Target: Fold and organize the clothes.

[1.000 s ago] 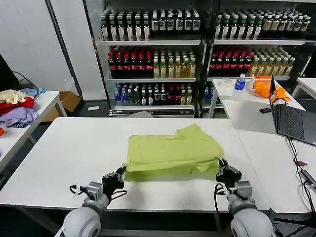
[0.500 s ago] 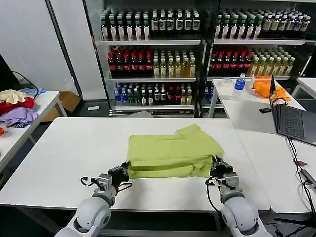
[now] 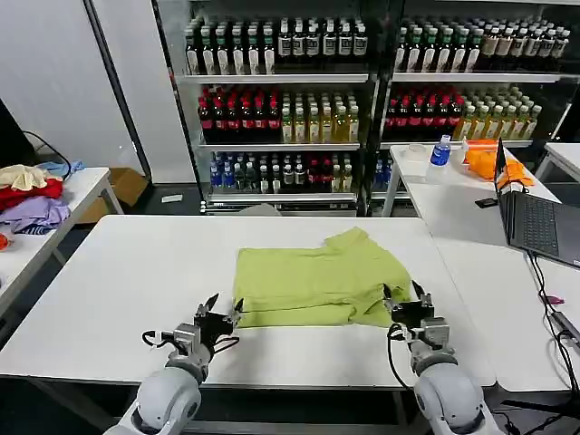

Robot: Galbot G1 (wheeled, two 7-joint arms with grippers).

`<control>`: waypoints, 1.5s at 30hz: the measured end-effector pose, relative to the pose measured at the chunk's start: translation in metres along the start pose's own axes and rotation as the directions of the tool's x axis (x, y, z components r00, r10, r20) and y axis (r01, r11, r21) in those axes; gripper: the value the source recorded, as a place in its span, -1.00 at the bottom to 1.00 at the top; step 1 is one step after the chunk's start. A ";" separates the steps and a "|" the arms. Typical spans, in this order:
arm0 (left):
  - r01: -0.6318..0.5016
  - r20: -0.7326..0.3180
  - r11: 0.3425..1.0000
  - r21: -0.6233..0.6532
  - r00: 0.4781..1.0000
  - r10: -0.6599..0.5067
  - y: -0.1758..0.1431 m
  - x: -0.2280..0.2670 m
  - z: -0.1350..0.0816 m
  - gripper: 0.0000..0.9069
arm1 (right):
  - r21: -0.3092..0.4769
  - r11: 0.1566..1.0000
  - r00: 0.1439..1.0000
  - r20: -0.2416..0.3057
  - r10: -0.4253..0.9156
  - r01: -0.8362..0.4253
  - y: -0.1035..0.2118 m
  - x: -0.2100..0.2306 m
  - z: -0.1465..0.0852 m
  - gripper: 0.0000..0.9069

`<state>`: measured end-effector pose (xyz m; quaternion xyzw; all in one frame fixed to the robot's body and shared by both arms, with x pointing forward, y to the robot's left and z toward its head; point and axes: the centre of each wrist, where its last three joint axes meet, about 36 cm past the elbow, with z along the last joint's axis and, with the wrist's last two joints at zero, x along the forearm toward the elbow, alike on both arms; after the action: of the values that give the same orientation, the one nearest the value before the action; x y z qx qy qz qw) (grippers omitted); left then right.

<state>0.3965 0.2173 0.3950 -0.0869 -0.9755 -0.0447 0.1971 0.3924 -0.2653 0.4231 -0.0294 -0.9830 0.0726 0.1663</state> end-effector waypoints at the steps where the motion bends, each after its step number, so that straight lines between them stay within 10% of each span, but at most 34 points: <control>1: -0.001 -0.005 1.000 0.002 1.000 0.001 -0.001 0.001 0.002 1.00 | 0.003 1.000 1.000 -0.008 0.005 -0.005 -0.002 0.000 0.001 1.00; 15: -0.006 -0.068 1.000 0.016 0.998 0.007 -0.010 -0.003 0.017 0.93 | 0.016 0.999 0.992 -0.118 0.032 -0.030 -0.005 -0.006 0.021 1.00; 16: -0.006 -0.075 1.000 0.018 0.997 0.007 -0.010 -0.004 0.018 -0.20 | 0.014 0.999 0.992 -0.121 0.031 -0.029 -0.005 -0.006 0.021 1.00; 17: -0.003 -0.083 1.000 0.017 0.997 0.005 -0.011 -0.004 0.019 -0.76 | 0.012 1.000 0.992 -0.124 0.027 -0.026 -0.004 -0.007 0.022 0.73; 18: -0.001 -0.089 1.000 0.016 0.996 0.002 -0.011 -0.005 0.020 -0.76 | 0.011 1.000 0.992 -0.127 0.024 -0.023 -0.002 -0.008 0.022 0.38; 19: 0.001 -0.093 1.000 0.015 0.996 0.000 -0.011 -0.005 0.020 -0.96 | 0.010 1.000 0.991 -0.130 0.022 -0.021 -0.001 -0.008 0.023 -0.71; 20: 0.004 -0.098 1.000 0.014 0.995 -0.003 -0.011 -0.006 0.020 -0.96 | 0.008 1.000 0.991 -0.133 0.021 -0.020 0.000 -0.009 0.024 -1.00; 45: -0.030 -0.132 0.999 0.042 0.991 0.035 -0.011 0.012 0.029 -0.96 | -0.045 0.999 0.983 -0.183 -0.012 0.004 0.003 0.008 0.036 -1.00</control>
<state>0.3722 0.2118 0.3727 -0.0955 -0.9593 -0.0279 0.2641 0.3733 -0.2664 0.3912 -0.0357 -0.9650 0.0472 0.2553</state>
